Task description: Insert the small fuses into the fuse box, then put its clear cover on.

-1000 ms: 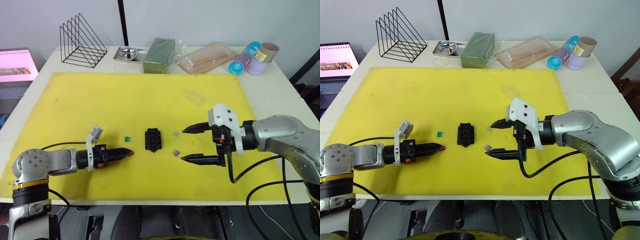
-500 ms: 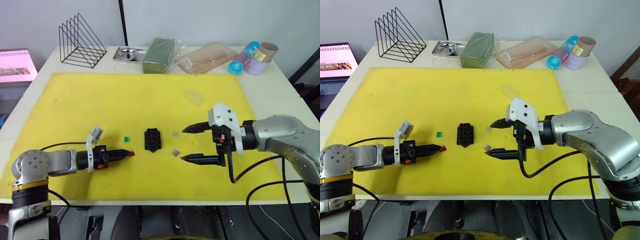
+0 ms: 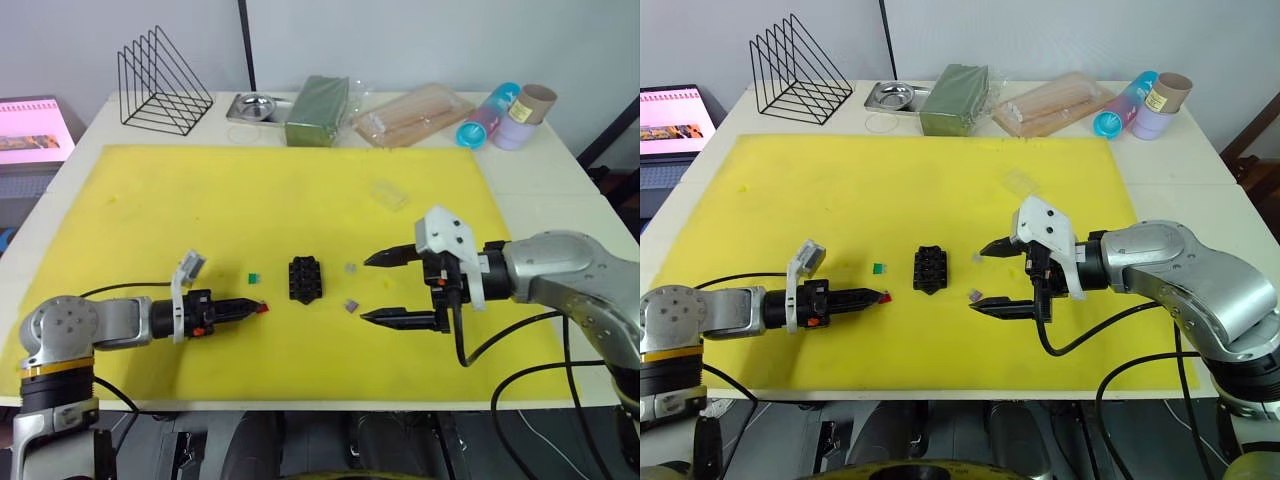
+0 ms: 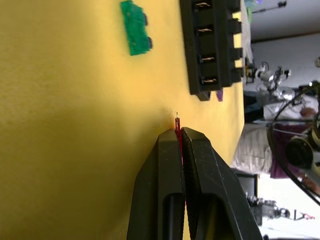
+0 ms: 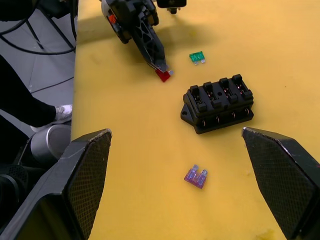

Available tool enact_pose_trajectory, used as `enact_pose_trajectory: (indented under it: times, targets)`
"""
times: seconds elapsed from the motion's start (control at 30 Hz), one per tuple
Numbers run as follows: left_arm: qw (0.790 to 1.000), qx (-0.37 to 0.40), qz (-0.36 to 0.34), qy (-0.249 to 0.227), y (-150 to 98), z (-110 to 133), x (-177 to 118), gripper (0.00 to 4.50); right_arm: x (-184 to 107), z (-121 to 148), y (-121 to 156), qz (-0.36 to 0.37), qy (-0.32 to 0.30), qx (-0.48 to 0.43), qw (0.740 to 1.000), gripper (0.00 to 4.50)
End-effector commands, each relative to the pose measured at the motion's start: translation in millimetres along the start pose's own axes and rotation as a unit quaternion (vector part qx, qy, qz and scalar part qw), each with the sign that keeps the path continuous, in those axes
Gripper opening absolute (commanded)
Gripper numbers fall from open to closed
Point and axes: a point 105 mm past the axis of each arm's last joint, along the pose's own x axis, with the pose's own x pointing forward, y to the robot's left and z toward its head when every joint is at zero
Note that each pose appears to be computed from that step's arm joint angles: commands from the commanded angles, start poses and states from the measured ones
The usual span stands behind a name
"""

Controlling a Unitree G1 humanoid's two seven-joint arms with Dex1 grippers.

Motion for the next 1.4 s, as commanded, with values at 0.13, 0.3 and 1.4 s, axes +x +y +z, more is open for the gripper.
enact_pose_trajectory:
  times: [0.13, 0.3, 1.4]
  targets:
    - [0.976, 0.193, -0.037, 0.096, -48, 28, -23, 0.04, 0, 4, 1, 0.003, -0.008, -0.023, 1.0, 4.5]
    - [0.908, 0.347, -0.07, 0.224, -56, 37, -36, 0.04, 2, 3, 2, 0.006, -0.008, -0.028, 1.0, 4.5]
    - [0.316, 0.756, -0.173, 0.547, -48, 56, 18, 0.04, 7, 4, 6, -0.002, -0.012, -0.033, 0.999, 4.5]
